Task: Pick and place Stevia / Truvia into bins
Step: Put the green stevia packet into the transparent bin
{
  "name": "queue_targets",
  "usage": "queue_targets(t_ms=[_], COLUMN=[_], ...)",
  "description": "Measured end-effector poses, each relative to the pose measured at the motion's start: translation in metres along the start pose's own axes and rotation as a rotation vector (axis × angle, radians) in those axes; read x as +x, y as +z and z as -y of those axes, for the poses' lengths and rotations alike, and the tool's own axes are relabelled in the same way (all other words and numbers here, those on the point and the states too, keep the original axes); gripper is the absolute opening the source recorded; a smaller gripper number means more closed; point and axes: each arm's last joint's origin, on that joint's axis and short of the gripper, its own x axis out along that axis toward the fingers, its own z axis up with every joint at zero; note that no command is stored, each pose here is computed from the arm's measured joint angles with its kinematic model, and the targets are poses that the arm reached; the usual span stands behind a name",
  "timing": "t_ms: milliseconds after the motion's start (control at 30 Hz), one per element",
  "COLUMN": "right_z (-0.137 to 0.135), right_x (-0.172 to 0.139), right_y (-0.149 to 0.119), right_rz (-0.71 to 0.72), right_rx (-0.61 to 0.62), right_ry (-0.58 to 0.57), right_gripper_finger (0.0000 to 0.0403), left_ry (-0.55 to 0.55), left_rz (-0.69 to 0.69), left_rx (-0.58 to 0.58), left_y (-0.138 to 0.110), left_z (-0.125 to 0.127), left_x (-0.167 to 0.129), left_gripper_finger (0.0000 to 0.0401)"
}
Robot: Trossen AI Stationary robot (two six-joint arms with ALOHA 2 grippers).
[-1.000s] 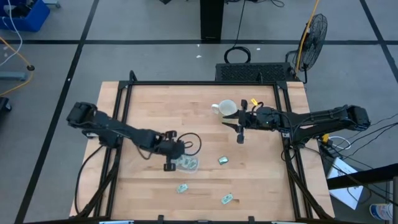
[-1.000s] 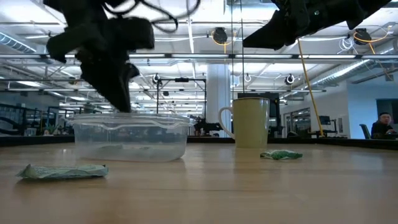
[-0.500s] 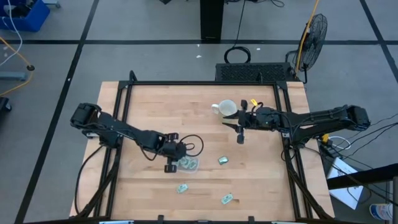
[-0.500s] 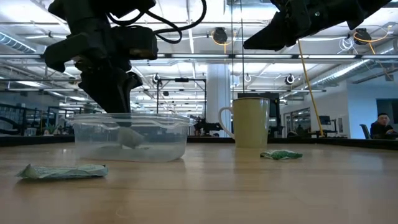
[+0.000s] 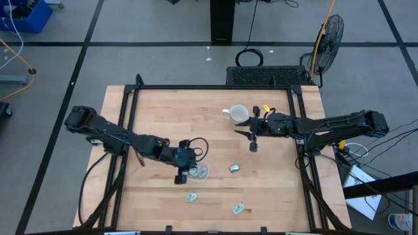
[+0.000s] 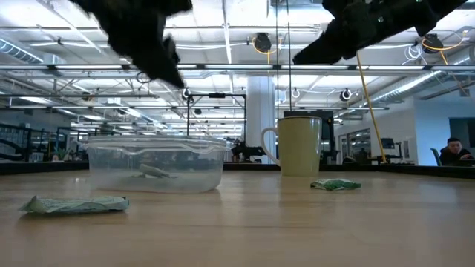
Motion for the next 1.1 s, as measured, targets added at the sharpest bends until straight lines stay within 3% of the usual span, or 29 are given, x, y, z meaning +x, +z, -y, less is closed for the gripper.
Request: queue_targets(t_ms=[200,467,633,867,1100], right_z=[-0.012,-0.038,-0.065,-0.094,-0.105], right_x=[0.002,0.020,0.032,0.047,0.058], right_y=[-0.015,-0.033,-0.052,-0.070,-0.071], right_rz=[-0.140,-0.261,-0.372,-0.397,-0.292], right_rx=[-0.022,-0.043,-0.050,-0.116,-0.172], right_ry=[0.162,0.254,0.372,0.442,0.468], right_gripper_finger=[0.0100,0.0100,0.0100,0.0104,0.0149], left_ry=[-0.044,-0.007,0.015,0.045,0.046], left_rz=[0.145,0.115,0.120,0.118,0.118], left_rx=[0.028,0.036,0.050,0.060,0.050], left_y=[0.011,0.004,0.004,0.003,0.003], left_z=[0.019,0.029,0.028,0.026,0.026], left_x=[-0.016,-0.014,-0.015,-0.014,-0.014], left_gripper_finger=[0.0047,0.0047,0.0047,0.0047,0.0047])
